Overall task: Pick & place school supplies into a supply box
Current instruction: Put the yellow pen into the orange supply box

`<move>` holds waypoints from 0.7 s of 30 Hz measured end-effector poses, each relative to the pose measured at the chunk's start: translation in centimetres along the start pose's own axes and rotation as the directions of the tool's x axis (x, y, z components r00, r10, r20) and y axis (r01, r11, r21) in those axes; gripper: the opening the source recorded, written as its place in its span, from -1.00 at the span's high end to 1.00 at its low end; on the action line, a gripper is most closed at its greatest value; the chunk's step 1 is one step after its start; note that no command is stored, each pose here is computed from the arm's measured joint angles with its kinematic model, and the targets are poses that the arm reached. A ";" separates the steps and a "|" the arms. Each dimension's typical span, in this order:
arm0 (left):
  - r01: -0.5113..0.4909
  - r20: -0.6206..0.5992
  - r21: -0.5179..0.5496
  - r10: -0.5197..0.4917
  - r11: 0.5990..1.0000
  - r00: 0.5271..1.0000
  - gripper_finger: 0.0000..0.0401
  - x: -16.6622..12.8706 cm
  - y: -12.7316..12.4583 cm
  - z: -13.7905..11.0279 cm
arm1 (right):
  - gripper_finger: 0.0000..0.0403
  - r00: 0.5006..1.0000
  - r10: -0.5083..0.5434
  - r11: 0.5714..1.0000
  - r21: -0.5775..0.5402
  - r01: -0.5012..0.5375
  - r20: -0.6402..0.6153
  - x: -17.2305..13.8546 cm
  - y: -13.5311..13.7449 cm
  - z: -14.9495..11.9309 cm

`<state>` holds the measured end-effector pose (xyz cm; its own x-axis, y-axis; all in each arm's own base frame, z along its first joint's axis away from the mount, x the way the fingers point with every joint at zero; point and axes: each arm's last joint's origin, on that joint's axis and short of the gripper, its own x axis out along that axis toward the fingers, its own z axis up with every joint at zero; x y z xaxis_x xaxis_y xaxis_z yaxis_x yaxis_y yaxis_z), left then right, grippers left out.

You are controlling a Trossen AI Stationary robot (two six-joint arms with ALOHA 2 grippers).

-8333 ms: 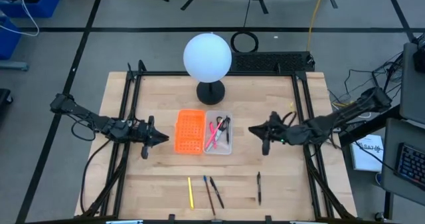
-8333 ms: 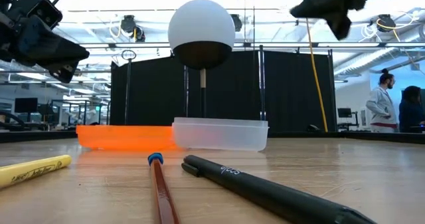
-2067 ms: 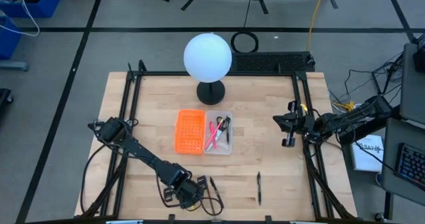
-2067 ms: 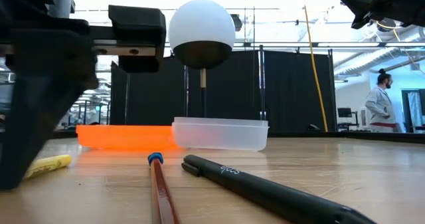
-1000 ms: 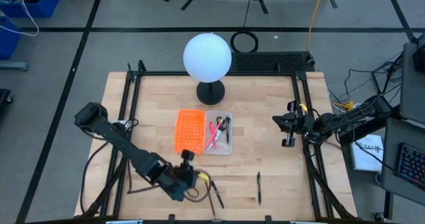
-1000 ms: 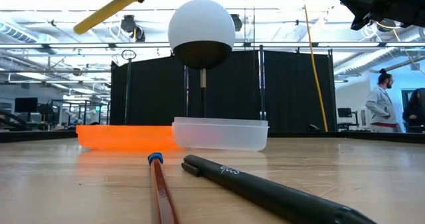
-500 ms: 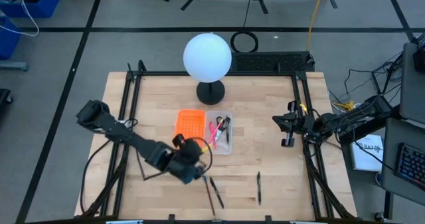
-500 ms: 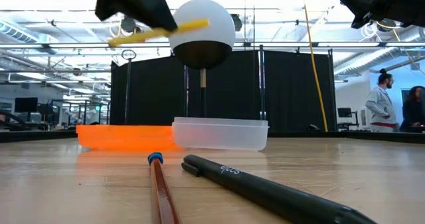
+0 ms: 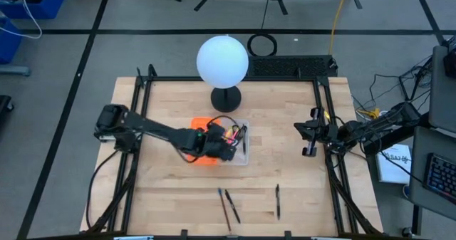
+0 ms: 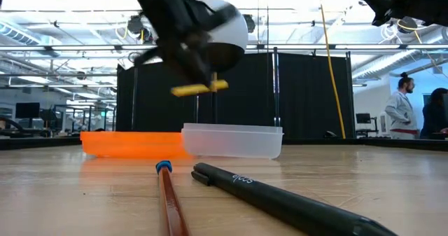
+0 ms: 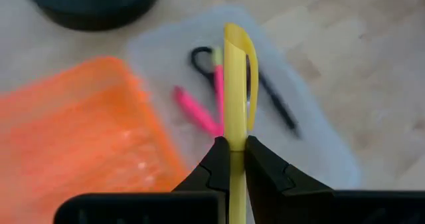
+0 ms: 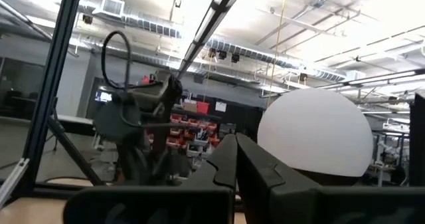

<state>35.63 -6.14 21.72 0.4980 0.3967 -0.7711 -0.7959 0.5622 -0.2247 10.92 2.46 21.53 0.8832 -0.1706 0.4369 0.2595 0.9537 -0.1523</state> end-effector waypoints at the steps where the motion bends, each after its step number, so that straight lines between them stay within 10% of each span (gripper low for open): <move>1: 0.019 -0.011 -0.024 -0.019 1.000 1.000 0.86 0.9 -0.2 0.2 | 1.00 1.000 0.000 1.000 -0.008 0.000 0.000 0.0 0.0 0.0; 8: 0.121 -0.042 -0.186 -0.130 0.975 0.991 0.86 5.6 -1.3 0.8 | 1.00 1.000 0.003 1.000 -0.018 -0.003 -0.006 0.0 0.0 -0.1; 21: -0.058 -0.064 -0.354 0.038 0.933 0.997 0.86 6.6 0.2 0.8 | 1.00 0.999 0.019 0.996 -0.086 -0.023 -0.049 0.0 0.2 -0.5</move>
<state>38.97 -2.84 17.04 0.4444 0.3709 -0.8154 -0.8938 0.2447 -0.3758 11.16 2.55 21.05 0.9061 -0.1646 0.3898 0.2717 0.9326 -0.2376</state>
